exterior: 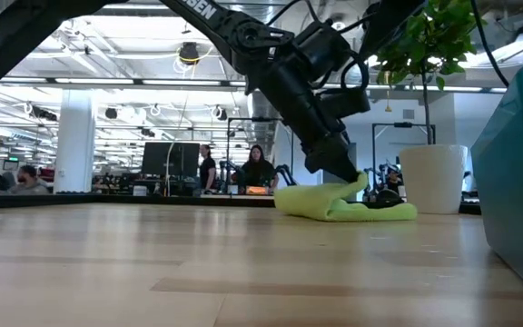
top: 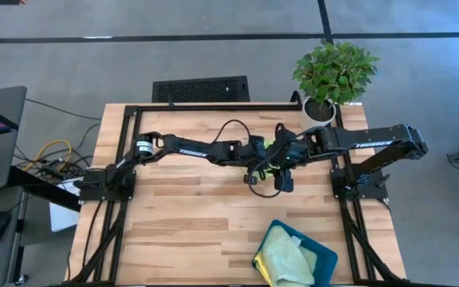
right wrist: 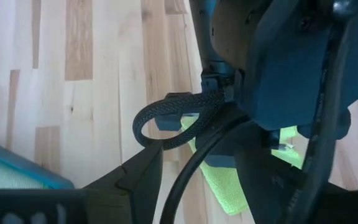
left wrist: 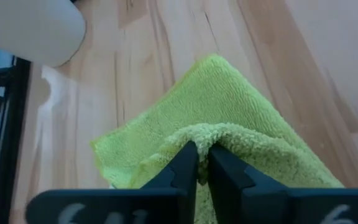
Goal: Fold microfiber towels
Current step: Fold the green towel, then put the green towel in the bin
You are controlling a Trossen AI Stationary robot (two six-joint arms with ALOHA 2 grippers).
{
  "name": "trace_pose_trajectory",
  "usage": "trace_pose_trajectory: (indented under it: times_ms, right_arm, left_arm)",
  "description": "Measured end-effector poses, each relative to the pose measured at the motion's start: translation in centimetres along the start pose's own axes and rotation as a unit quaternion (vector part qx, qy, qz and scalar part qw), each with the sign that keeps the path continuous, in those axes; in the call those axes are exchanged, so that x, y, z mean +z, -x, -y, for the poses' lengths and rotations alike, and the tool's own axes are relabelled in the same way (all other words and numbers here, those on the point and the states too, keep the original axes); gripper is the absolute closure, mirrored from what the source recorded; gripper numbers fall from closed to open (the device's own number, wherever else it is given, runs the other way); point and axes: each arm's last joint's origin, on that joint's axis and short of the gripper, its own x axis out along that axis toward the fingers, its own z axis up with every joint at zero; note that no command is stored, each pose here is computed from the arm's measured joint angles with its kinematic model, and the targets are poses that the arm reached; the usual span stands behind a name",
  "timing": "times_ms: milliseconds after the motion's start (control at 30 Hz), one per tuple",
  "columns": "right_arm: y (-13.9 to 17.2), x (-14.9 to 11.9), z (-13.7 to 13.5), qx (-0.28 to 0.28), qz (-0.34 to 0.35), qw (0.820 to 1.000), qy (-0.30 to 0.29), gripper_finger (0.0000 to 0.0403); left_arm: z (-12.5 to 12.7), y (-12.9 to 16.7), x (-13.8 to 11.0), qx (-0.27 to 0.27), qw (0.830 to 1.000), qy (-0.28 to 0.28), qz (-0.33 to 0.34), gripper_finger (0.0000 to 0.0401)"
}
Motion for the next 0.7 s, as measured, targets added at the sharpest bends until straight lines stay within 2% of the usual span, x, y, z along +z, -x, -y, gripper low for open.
trace_pose_trajectory:
  times_ms: [367, 500, 700]
  right_arm:
    - [0.0, -0.2, 0.0, 0.0, -0.01, 1.0, 0.004, 0.0182]
    - [0.0, -0.6, 0.0, -0.002, -0.031, 0.999, 0.008, 0.0182]
    - [-1.2, -2.5, -0.7, 0.001, -0.097, 0.995, 0.039, 0.0182]
  left_arm:
    - [-0.2, 0.1, 0.4, 0.009, 1.0, 0.019, 0.005, 0.0265]
    - [-0.7, 1.1, 1.1, -0.002, 0.998, 0.053, -0.029, 0.0246]
    - [-1.1, 3.8, 1.3, -0.064, 0.991, 0.087, -0.084, 0.0241]
